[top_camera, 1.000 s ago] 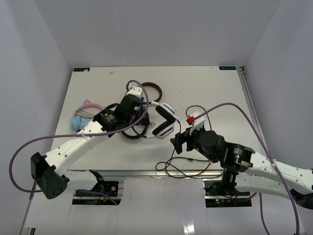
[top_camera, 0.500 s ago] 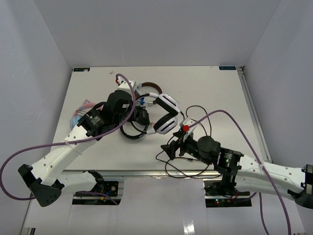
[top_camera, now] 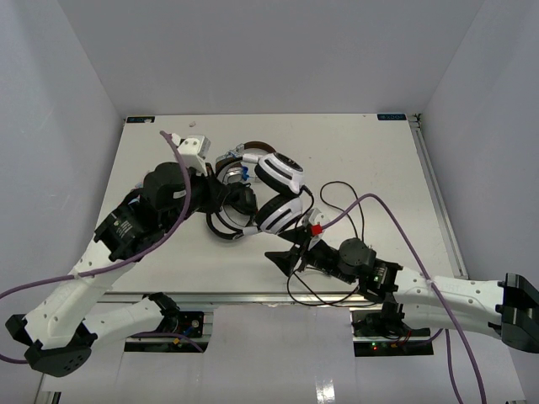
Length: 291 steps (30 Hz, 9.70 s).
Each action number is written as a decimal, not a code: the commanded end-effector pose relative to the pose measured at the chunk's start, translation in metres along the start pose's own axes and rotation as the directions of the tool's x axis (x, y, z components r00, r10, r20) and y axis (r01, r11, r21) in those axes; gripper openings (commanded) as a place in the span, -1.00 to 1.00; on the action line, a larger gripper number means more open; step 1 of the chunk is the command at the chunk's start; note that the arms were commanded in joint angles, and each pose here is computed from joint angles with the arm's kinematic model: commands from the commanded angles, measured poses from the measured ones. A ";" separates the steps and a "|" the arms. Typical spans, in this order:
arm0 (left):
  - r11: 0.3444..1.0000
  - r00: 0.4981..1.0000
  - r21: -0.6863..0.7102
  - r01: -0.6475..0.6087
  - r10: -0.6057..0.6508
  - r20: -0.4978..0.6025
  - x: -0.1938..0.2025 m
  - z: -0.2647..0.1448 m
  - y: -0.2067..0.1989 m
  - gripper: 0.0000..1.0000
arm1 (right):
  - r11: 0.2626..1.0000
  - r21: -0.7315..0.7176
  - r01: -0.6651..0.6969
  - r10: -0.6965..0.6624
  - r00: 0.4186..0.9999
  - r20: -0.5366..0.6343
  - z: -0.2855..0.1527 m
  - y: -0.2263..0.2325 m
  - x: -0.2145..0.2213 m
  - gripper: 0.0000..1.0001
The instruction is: Wrap the headphones
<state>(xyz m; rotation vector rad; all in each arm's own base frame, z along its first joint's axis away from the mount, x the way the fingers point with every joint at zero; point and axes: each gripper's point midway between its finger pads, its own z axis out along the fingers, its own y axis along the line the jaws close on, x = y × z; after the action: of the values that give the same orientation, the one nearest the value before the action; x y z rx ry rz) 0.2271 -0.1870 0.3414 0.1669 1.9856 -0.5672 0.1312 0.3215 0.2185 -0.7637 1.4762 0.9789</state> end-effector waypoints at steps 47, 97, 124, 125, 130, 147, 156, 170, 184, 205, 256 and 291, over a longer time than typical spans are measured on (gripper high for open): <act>0.712 0.994 0.702 -0.013 -0.068 0.086 -0.023 -0.128 -0.106 -1.00 | 0.996 -0.085 -0.034 0.033 0.999 -0.021 0.010 0.015 0.061 -0.71; 0.610 0.888 0.780 0.141 0.271 -0.372 0.140 -0.075 -0.094 -1.00 | 0.957 0.225 0.183 -0.151 0.977 -0.153 0.056 -0.108 -0.035 -0.85; 0.947 0.796 0.017 -0.321 0.279 -0.537 0.161 0.063 0.047 -1.00 | 0.948 0.232 0.218 -0.109 0.908 -0.404 0.032 -0.123 -0.070 -0.85; 0.943 0.794 -0.008 -0.333 0.276 -0.542 0.161 0.065 0.051 -1.00 | 0.950 0.229 0.215 -0.107 0.908 -0.406 0.032 -0.122 -0.069 -0.85; 0.901 0.797 -0.165 -0.402 0.256 -0.546 0.154 0.066 0.080 -1.00 | 0.970 0.163 0.182 -0.103 0.910 -0.402 0.030 -0.108 -0.066 -0.85; 0.807 0.836 -0.412 -0.423 0.172 -0.522 0.124 0.083 0.101 -1.00 | 0.985 -0.163 0.059 -0.109 0.943 -0.315 0.012 -0.033 -0.086 -0.85; 0.846 0.919 -0.458 -0.272 0.088 -0.384 0.084 0.095 0.084 -1.00 | 0.951 -0.307 -0.045 -0.027 0.974 -0.225 -0.006 0.012 -0.080 -0.85; 0.907 0.986 -0.421 -0.011 -0.062 -0.158 0.032 0.088 0.054 -1.00 | 0.963 -0.250 -0.102 0.045 0.974 -0.224 0.015 0.039 -0.027 -0.85; 0.958 0.966 -0.132 0.255 -0.257 -0.001 -0.005 0.045 0.007 -1.00 | 0.985 -0.072 -0.156 0.142 0.975 -0.169 0.015 0.019 0.017 -0.85; 0.941 0.944 -0.076 0.329 -0.325 0.063 -0.014 0.007 0.008 -1.00 | 0.988 0.099 -0.119 0.124 0.991 -0.043 0.018 -0.009 0.035 -0.85; 0.751 0.968 0.627 0.208 -0.066 -0.242 0.009 -0.091 -0.109 -1.00 | 0.973 0.223 -0.062 0.034 0.991 0.126 0.011 -0.081 0.047 -0.75; 0.886 0.922 0.445 -0.134 0.276 -0.273 0.084 -0.024 -0.037 -1.00 | 0.926 0.371 0.073 -0.059 0.997 -0.048 -0.006 -0.138 -0.114 -0.85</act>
<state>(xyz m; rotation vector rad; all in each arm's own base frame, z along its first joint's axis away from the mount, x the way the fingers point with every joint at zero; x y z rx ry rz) 0.1307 -0.2266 0.2920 0.7969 2.1219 -1.0193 0.2772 0.2458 0.2772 -0.5117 1.6318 0.5538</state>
